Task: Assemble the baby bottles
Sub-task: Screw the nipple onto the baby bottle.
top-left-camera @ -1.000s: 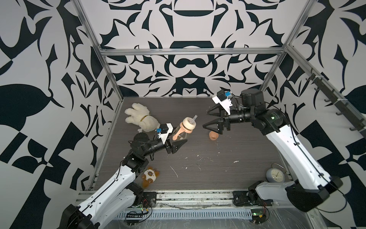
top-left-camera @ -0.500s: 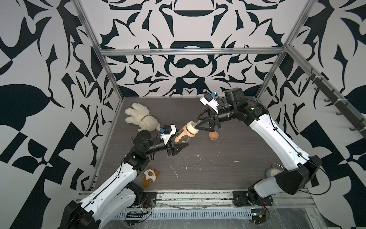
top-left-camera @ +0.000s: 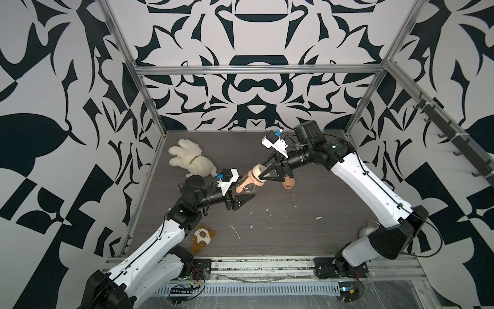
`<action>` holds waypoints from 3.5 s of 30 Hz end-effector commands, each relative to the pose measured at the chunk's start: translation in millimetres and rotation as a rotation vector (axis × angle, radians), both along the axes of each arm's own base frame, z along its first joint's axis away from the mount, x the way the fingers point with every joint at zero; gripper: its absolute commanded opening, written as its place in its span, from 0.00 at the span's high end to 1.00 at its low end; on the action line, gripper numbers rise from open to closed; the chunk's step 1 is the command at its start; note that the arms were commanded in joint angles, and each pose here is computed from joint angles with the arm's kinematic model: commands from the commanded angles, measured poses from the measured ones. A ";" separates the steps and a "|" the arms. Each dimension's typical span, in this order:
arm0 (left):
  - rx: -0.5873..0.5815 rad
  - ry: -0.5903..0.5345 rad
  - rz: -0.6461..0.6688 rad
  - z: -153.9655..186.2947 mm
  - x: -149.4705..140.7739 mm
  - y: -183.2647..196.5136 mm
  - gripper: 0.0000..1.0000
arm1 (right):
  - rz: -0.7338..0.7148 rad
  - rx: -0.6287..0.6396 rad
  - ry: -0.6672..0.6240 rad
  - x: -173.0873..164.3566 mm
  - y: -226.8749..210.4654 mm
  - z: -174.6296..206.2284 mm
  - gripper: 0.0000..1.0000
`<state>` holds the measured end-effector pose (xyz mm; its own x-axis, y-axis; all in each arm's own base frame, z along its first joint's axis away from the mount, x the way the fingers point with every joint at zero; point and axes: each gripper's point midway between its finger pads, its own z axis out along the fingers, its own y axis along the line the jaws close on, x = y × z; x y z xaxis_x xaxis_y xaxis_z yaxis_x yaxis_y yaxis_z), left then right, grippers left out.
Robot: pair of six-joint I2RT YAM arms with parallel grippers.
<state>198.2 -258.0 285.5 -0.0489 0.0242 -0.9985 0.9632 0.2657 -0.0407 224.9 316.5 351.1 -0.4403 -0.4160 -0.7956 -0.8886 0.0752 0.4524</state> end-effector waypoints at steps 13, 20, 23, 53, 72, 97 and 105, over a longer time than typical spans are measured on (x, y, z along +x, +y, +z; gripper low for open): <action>-0.009 -0.049 -0.031 18.4 -2.3 -4.2 0.73 | 0.020 0.004 -0.031 -9.4 2.3 8.8 0.51; 0.006 -0.047 -0.030 16.5 -1.0 -6.0 0.74 | 0.021 0.007 -0.022 -11.2 3.8 8.4 0.52; 0.014 -0.051 -0.020 16.9 0.5 -6.4 0.74 | 0.030 0.003 -0.007 -14.7 5.4 5.5 0.61; 0.100 -0.424 0.425 50.1 5.1 -31.9 0.88 | -0.534 -0.007 0.153 58.2 18.5 -69.7 1.00; 0.209 -0.435 0.506 24.6 20.1 -33.1 0.90 | -0.786 0.098 0.218 80.1 4.2 -60.0 0.55; 0.006 -0.093 0.221 9.4 38.6 1.9 0.88 | -0.342 0.149 -0.296 -31.8 -43.4 13.3 0.01; -0.027 -0.043 -0.049 24.8 -0.8 -15.0 0.87 | -0.141 0.258 -0.377 -55.1 -28.9 22.9 0.05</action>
<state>223.5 -265.0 278.8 -0.0423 0.0635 -0.9971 0.9282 0.3717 -0.0157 177.6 278.5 349.4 -0.2665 -0.1591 -0.9506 -0.9437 0.2436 0.2238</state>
